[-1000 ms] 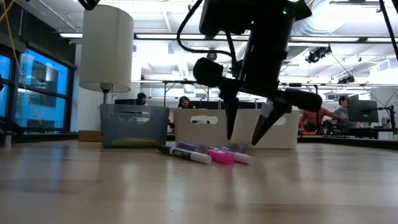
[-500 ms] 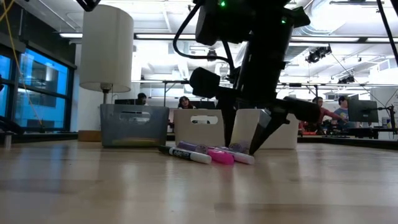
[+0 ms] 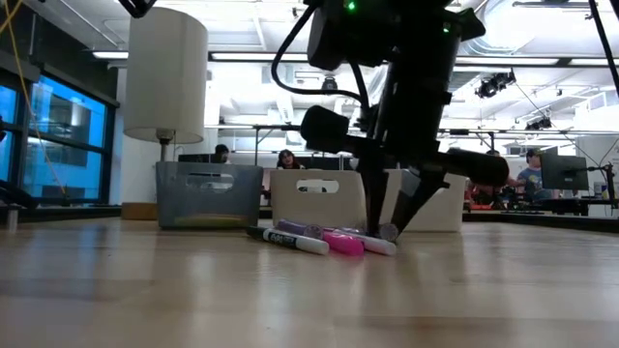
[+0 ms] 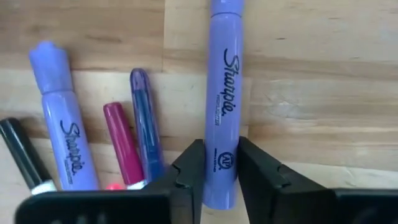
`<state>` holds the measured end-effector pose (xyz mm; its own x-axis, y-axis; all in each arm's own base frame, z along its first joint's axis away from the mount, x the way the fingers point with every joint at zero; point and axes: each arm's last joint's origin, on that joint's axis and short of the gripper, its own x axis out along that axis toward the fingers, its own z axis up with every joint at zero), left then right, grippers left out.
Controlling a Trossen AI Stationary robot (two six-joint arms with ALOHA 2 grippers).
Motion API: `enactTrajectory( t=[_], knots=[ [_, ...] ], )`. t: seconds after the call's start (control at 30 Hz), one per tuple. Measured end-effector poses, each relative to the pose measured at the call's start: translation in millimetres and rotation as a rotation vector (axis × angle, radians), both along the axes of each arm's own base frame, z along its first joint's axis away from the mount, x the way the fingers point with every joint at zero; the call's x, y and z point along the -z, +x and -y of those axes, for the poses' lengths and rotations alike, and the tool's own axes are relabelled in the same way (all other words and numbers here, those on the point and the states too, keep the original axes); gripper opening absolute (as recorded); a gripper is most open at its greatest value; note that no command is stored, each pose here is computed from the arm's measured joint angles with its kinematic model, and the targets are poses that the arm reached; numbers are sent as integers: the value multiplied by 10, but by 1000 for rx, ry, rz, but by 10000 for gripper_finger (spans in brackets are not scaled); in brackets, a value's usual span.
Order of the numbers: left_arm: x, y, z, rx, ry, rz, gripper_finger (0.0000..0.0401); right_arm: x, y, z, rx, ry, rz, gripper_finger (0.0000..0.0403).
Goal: Pick & Place Markers
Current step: Put the right purple highlighter pen into the right white bin
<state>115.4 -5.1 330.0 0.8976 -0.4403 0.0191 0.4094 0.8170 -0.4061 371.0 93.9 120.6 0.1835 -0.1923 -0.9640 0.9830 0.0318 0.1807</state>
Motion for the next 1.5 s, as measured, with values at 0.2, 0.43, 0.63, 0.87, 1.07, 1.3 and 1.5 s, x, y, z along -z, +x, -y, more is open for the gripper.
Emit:
enactTrajectory(
  t=[0.2,0.43,0.63,0.87,1.07,1.3,1.5],
  knots=[
    [0,0,0,0,1,0,166,-19,-42,-87,-53,44,-31,70],
    [0,0,0,1,1,1,166,-159,-142,-194,-92,77,-51,63],
    [0,0,0,0,2,1,166,-288,-255,-250,-117,84,-86,65],
    [5,1,-1,-2,-5,-7,166,-382,-332,-359,-181,62,-89,63],
    [24,48,-24,-79,-5,-26,166,-493,-310,-490,-238,56,-56,68],
    [98,250,-44,-87,-8,-90,166,-761,-221,-544,-319,-52,-11,65],
    [232,519,-67,-91,-20,-183,166,-1117,-172,-515,-380,-213,-15,69]
  ],
)
